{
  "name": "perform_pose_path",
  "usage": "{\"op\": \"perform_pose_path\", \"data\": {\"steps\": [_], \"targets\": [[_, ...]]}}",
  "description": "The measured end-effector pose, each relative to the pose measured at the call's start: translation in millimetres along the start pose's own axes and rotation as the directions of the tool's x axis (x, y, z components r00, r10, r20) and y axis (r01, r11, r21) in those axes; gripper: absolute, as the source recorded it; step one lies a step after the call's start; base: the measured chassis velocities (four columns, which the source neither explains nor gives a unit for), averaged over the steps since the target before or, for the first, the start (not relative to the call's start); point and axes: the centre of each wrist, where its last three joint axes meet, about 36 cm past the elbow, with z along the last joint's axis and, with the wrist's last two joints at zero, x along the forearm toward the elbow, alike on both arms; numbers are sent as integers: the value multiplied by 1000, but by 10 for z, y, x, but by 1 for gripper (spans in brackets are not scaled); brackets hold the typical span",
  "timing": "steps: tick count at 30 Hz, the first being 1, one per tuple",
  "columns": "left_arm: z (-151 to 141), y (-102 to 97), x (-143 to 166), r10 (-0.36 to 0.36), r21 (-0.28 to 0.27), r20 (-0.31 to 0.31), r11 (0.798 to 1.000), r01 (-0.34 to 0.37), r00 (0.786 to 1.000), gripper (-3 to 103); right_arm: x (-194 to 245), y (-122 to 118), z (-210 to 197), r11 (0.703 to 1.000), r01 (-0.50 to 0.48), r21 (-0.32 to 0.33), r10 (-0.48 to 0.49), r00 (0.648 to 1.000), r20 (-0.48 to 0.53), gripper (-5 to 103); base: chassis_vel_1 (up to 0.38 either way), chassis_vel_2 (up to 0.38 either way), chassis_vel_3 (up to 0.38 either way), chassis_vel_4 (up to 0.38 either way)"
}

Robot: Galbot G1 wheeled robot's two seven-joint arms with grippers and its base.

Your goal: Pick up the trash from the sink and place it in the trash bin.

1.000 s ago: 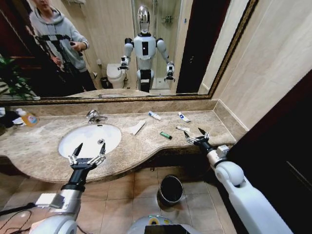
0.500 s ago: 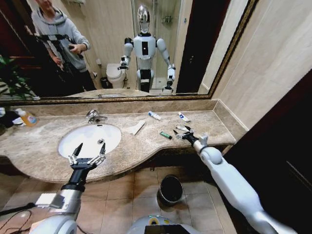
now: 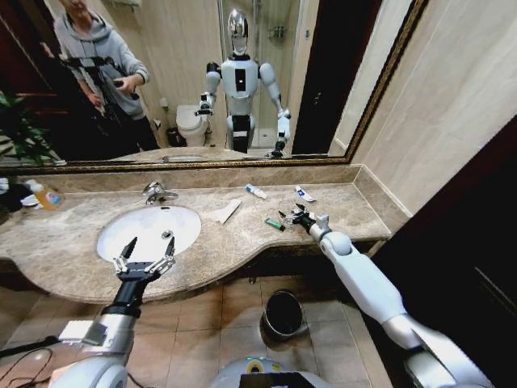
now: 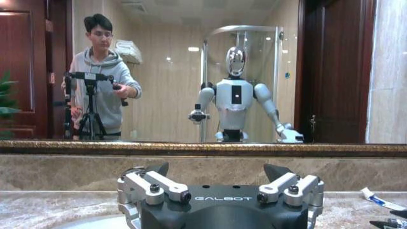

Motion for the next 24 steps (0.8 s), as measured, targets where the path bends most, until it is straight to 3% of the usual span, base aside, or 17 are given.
{"op": "perform_pose_path", "data": {"steps": [3, 6, 7, 13, 15, 18, 19, 24], "targets": [[0, 0, 0, 0, 0, 0, 1000, 0, 1000, 100, 11, -51, 18, 1000, -10, -3, 10, 1000, -3, 98, 0, 0, 0, 0], [0, 0, 0, 0, 0, 0, 1000, 0, 1000, 100, 60, -119, 62, 1000, -26, -13, 26, 1000, -8, 84, 0, 0, 0, 0], [0, 0, 0, 0, 0, 0, 1000, 0, 1000, 100, 60, -119, 62, 1000, -26, -13, 26, 1000, -8, 84, 0, 0, 0, 0], [0, 0, 0, 0, 0, 0, 1000, 0, 1000, 100, 152, -178, 149, 999, -41, -25, 40, 999, -9, 57, 0, 0, 0, 0], [0, 0, 0, 0, 0, 0, 1000, 0, 1000, 100, 159, -181, 156, 999, -40, -26, 40, 999, -9, 57, 0, 0, 0, 0], [0, 0, 0, 0, 0, 0, 1000, 0, 1000, 100, 174, -192, 159, 999, -38, -26, 38, 999, -5, 41, 0, 0, 0, 0], [0, 0, 0, 0, 0, 0, 1000, 0, 1000, 100, 174, -192, 159, 999, -38, -26, 38, 999, -5, 41, 0, 0, 0, 0], [0, 0, 0, 0, 0, 0, 1000, 0, 1000, 100, 198, -201, 169, 999, -39, -28, 38, 999, -3, 19, 0, 0, 0, 0]]}}
